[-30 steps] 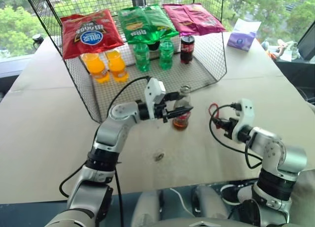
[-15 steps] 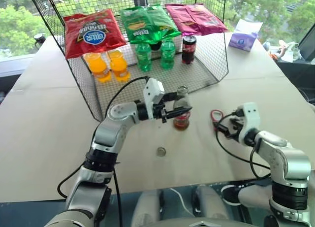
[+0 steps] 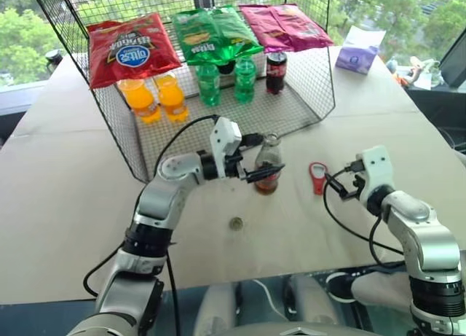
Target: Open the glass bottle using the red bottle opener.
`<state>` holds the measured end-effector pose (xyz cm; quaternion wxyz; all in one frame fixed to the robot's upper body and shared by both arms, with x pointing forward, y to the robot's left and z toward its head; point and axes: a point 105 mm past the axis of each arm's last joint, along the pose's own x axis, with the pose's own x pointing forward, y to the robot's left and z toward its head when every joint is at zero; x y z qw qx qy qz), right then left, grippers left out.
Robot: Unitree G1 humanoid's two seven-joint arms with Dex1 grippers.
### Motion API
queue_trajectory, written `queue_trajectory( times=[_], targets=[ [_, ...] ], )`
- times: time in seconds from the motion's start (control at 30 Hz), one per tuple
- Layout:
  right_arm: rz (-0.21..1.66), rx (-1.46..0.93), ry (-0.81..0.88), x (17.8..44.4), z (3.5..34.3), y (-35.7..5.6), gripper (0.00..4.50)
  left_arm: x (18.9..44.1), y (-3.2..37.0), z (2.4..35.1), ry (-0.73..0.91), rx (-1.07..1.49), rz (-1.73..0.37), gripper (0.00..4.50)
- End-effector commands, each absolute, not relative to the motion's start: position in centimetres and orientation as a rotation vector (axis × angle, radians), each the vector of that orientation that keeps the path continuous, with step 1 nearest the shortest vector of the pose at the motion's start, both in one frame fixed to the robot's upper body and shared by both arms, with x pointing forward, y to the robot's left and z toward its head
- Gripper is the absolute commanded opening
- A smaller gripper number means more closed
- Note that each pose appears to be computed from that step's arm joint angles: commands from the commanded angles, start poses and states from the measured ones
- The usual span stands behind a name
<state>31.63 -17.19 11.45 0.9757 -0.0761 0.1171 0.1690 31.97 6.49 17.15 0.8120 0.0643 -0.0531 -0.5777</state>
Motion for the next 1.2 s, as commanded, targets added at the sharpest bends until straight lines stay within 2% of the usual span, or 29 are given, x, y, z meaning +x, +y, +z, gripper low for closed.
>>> queue_trajectory(
  times=[0.03, 0.4, 0.67, 0.8, 0.87, 1.0, 1.2],
  targets=[
    [0.370, -0.168, 0.120, 31.7, 14.2, -16.4, 4.50, 31.3, 6.2, 19.1, -0.193, 0.157, -1.242, 4.44],
    [0.438, -0.176, 0.058, 31.3, 15.2, -15.2, 4.50, 30.2, 7.5, 20.6, -0.202, 0.120, -1.228, 4.44],
    [0.420, -0.271, 0.011, 30.3, 14.8, -16.7, 4.50, 27.4, 11.1, 18.9, -0.120, 0.067, -1.213, 4.44],
    [0.471, -0.307, -0.016, 28.5, 13.9, -17.7, 4.50, 27.8, 13.4, 16.9, -0.071, 0.049, -1.068, 4.44],
    [0.522, -0.307, 0.026, 27.2, 12.7, -18.3, 4.50, 28.1, 14.7, 16.0, -0.049, 0.000, -0.974, 4.44],
    [0.542, -0.302, 0.054, 25.0, 11.9, -19.9, 4.50, 27.1, 16.4, 14.8, 0.006, -0.063, -0.927, 4.44],
    [0.553, -0.307, 0.084, 22.1, 10.9, -21.0, 4.50, 26.6, 18.7, 13.1, 0.049, -0.006, -0.774, 4.44]
  ],
)
